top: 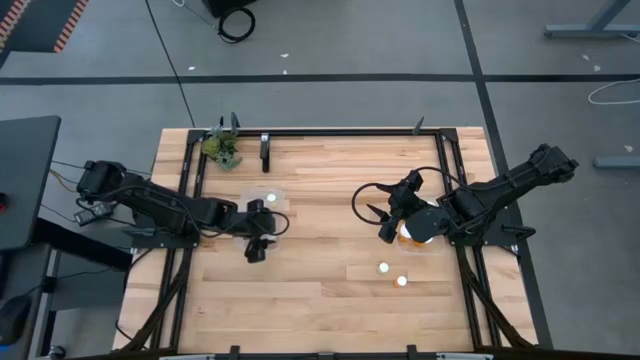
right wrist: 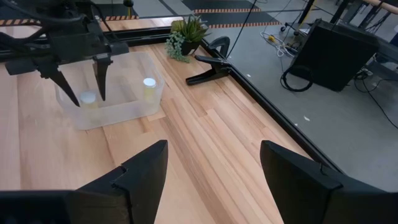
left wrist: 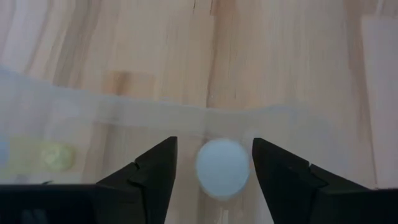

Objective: Pick and place medicine bottles into bin by pill shape (circle, oval)
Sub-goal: Move the yellow pill bottle to the center of the table

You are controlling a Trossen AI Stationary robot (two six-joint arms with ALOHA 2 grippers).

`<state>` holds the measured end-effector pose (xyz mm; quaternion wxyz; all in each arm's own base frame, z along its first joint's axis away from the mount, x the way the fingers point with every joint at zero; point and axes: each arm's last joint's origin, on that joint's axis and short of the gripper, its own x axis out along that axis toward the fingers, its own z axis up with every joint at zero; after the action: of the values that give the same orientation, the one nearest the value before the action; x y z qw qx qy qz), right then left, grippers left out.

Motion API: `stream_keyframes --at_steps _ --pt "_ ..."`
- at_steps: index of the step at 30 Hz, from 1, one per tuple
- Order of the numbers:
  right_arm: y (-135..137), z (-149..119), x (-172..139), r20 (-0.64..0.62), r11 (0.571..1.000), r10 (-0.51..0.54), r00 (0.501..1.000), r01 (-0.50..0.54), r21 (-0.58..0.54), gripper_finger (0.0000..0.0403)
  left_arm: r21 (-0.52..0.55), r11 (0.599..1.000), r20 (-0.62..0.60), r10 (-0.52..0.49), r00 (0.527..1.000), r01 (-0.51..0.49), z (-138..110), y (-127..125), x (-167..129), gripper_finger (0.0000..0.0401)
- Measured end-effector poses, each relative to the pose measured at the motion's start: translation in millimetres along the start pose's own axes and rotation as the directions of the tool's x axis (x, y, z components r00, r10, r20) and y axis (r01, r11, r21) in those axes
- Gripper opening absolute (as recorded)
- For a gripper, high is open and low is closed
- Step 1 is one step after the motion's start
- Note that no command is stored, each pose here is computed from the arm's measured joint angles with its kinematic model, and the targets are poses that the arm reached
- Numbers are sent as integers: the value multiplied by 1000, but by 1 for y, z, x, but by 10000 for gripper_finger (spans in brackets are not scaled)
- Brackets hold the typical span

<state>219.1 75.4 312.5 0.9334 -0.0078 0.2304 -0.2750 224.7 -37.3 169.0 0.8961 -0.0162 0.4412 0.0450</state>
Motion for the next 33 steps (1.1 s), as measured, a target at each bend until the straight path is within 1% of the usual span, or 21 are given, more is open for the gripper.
stream_keyframes --at_steps 4,8,15,21,25,29,33 --pt "0 0 0 0 1000 0 1000 0 0 263 27 1000 15 9 1000 -9 8 -1 -4 215" --pt "0 0 0 -1 1000 1 1000 -1 0 263 59 997 -7 55 998 -54 15 0 -10 204" --pt "0 0 0 -3 1000 4 1000 -4 1 263 50 998 60 39 997 -42 27 -4 -14 191" --pt "2 -1 0 -29 998 56 998 -55 25 263 10 999 85 33 996 -33 29 -5 -14 190" --pt "4 -13 3 -79 994 102 992 -98 46 263 4 1000 145 9 989 -10 34 -10 -15 190" --pt "7 -30 8 -132 989 140 981 -131 75 263 -1 1000 232 -22 973 22 42 -15 -18 190" --pt "10 -44 11 -170 980 180 969 -161 118 263 -3 999 292 -44 955 47 47 -20 -20 189"
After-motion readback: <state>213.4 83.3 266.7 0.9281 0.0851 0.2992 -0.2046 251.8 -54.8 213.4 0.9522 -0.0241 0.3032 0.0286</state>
